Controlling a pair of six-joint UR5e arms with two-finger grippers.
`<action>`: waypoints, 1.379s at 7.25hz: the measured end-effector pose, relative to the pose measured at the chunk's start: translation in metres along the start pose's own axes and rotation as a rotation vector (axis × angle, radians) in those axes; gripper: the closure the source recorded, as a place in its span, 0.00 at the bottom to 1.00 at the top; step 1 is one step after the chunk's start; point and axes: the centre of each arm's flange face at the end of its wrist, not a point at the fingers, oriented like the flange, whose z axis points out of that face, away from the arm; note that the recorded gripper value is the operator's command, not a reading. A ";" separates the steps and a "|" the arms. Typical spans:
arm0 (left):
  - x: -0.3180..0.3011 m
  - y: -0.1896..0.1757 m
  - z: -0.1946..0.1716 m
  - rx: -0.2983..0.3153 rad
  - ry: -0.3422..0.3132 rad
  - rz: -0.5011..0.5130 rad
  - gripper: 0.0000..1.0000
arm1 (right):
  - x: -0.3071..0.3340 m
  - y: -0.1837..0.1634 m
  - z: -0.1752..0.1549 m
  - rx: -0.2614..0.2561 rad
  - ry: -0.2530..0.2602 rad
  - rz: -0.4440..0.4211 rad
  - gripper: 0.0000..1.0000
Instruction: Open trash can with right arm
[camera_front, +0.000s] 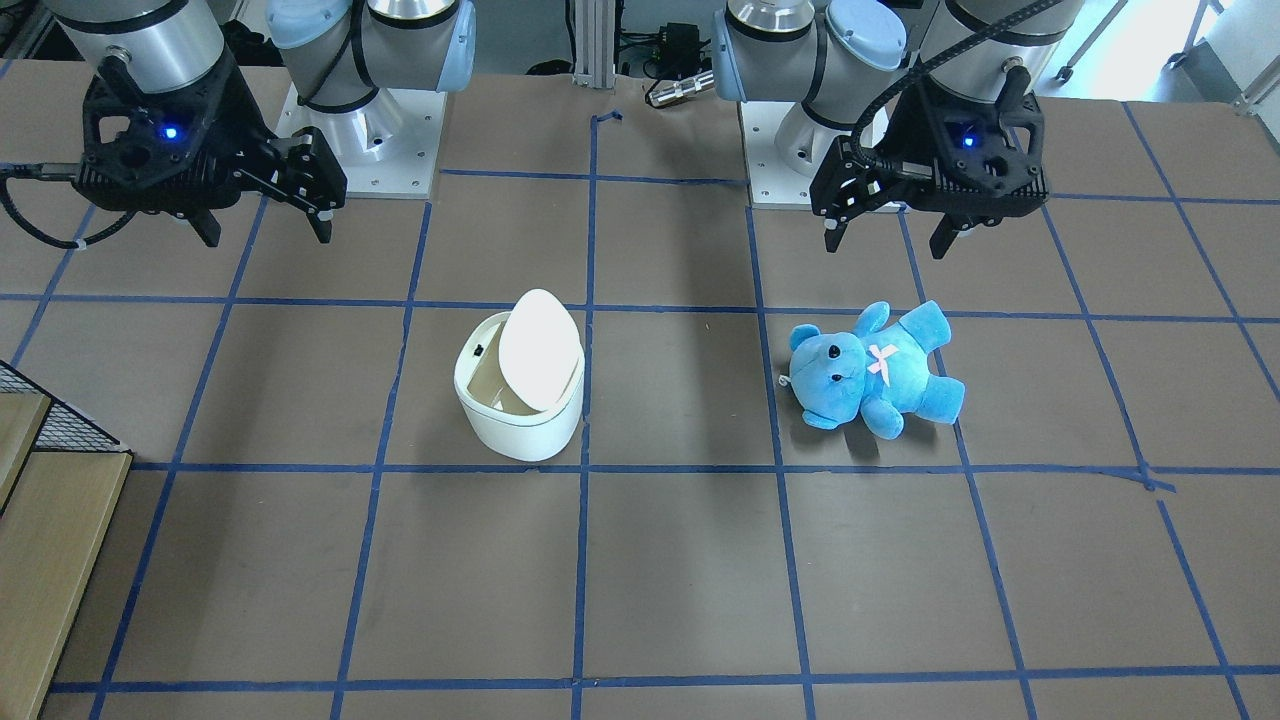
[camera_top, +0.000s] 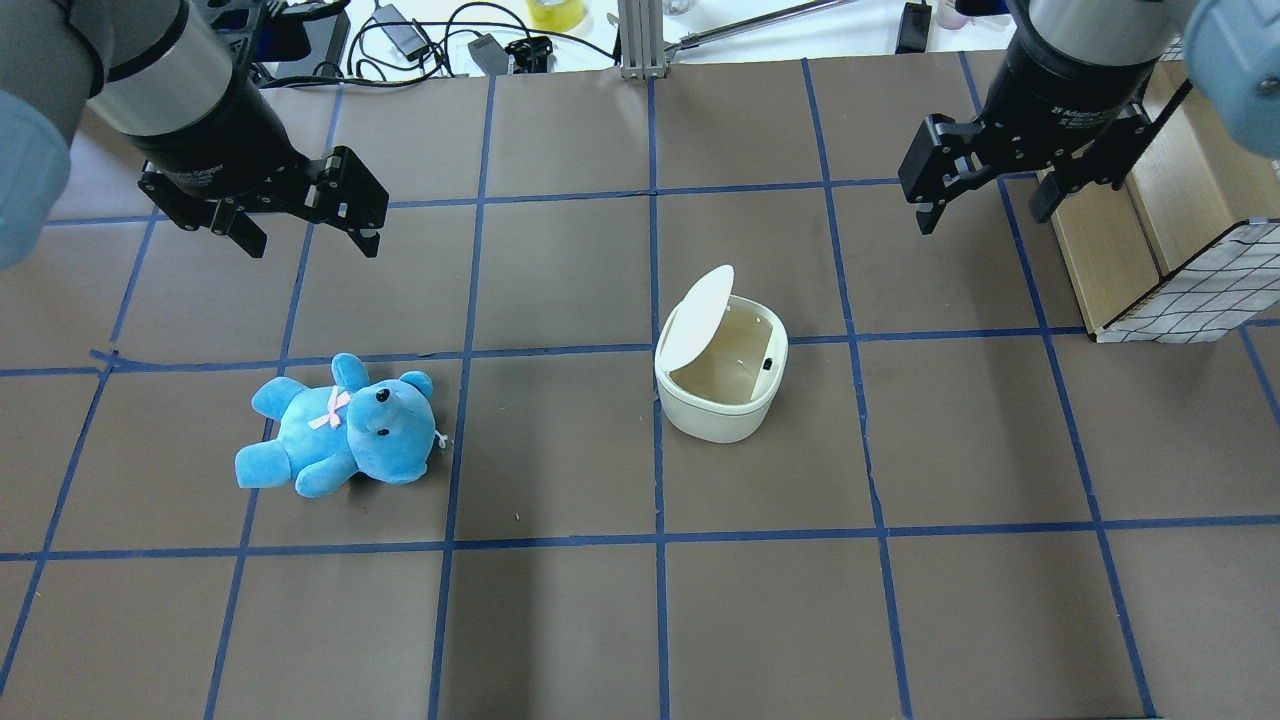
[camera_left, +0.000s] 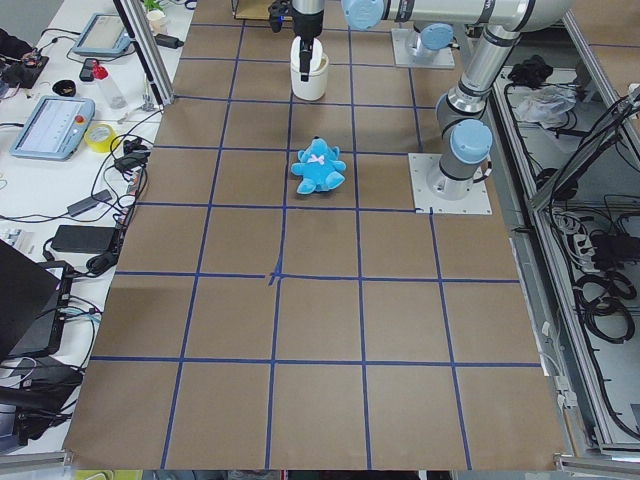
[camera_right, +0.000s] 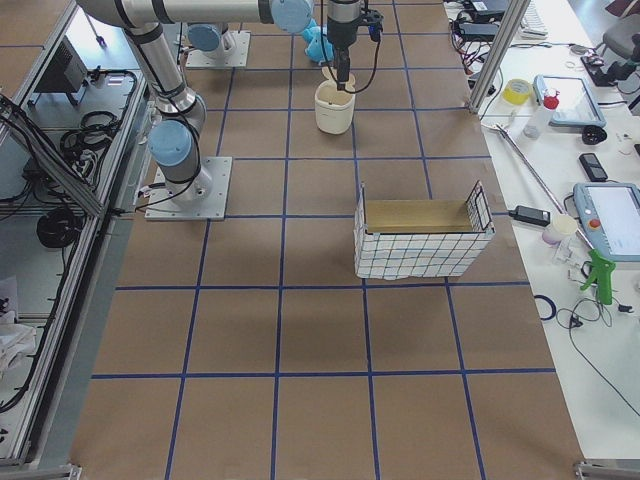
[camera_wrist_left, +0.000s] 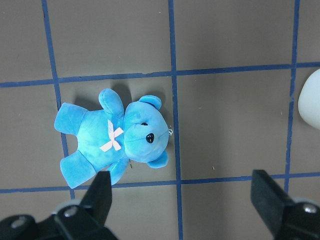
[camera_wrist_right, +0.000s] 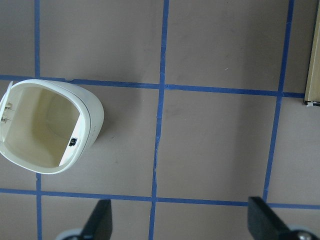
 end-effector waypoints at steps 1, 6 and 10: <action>0.000 0.000 0.000 0.000 0.000 0.000 0.00 | -0.002 -0.001 -0.002 0.017 0.002 0.004 0.00; 0.000 0.000 0.000 0.000 0.001 0.000 0.00 | -0.046 -0.022 -0.012 0.058 0.015 0.009 0.00; 0.000 0.000 0.000 -0.001 0.000 0.000 0.00 | 0.004 -0.036 -0.010 0.046 0.014 -0.027 0.00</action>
